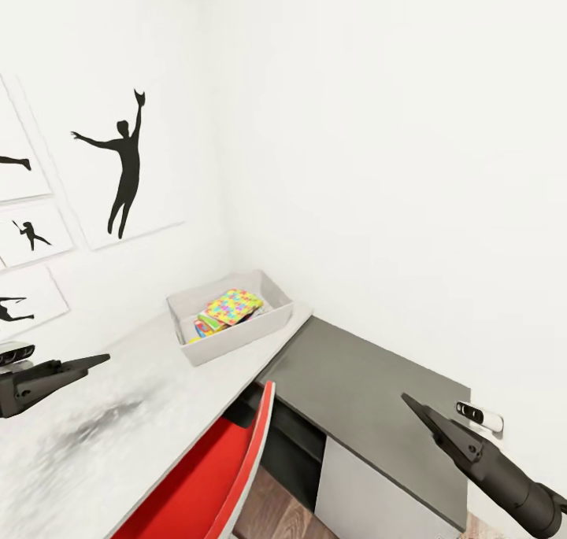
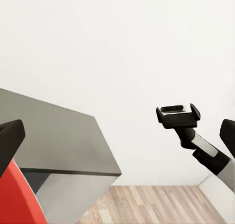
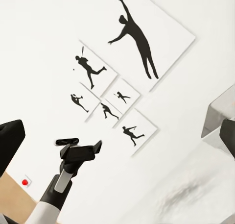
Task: Put all the toys in the child's room - the three board games (two on the bed and one on the table), the two jigsaw puzzles on the table, and the tennis ball on the table - inside the toy box on the table in the child's room.
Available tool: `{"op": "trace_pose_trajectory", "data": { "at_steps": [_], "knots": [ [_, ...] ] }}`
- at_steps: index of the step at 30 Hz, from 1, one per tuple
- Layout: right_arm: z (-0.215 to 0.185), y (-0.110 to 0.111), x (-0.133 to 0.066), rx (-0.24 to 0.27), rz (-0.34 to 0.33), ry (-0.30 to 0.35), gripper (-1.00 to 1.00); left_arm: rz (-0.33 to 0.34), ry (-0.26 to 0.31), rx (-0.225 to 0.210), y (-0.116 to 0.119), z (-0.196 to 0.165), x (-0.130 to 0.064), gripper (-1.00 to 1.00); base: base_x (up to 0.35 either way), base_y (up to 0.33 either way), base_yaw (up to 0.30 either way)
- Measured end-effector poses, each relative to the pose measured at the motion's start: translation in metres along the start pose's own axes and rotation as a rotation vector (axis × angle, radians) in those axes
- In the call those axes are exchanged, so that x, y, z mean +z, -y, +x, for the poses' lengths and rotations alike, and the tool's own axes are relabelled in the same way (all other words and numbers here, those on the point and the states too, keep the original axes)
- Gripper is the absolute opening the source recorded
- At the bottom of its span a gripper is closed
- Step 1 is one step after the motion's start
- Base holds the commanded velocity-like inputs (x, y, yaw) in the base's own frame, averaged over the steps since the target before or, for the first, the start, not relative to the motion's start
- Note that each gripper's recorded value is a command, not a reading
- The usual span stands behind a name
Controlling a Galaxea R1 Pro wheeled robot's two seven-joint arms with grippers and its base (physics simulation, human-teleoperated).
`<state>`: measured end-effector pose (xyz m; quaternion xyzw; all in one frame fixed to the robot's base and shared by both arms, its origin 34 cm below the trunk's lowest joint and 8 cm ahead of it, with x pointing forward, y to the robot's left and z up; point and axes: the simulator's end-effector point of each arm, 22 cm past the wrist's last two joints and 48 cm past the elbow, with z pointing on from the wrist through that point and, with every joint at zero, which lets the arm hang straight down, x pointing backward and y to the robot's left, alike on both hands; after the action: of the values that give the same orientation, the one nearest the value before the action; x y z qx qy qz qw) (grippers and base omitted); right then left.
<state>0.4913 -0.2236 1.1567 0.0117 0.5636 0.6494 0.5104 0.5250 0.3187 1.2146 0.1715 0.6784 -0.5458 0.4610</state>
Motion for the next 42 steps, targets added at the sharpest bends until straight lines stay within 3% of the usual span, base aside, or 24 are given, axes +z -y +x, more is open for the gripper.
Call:
{"op": "trace_pose_trajectory", "data": {
  "at_steps": [29,42],
  "knots": [
    [-0.019,-0.015,-0.013,-0.044,-0.004,0.042,1.0,0.006,0.018,0.055,0.016,-0.008,-0.007,1.0,0.0,0.0,-0.191],
    [-0.021,-0.02,-0.014,-0.05,-0.009,0.041,1.0,0.01,0.024,0.069,0.023,-0.011,-0.008,1.0,0.0,-0.119,-0.225]
  ]
}}
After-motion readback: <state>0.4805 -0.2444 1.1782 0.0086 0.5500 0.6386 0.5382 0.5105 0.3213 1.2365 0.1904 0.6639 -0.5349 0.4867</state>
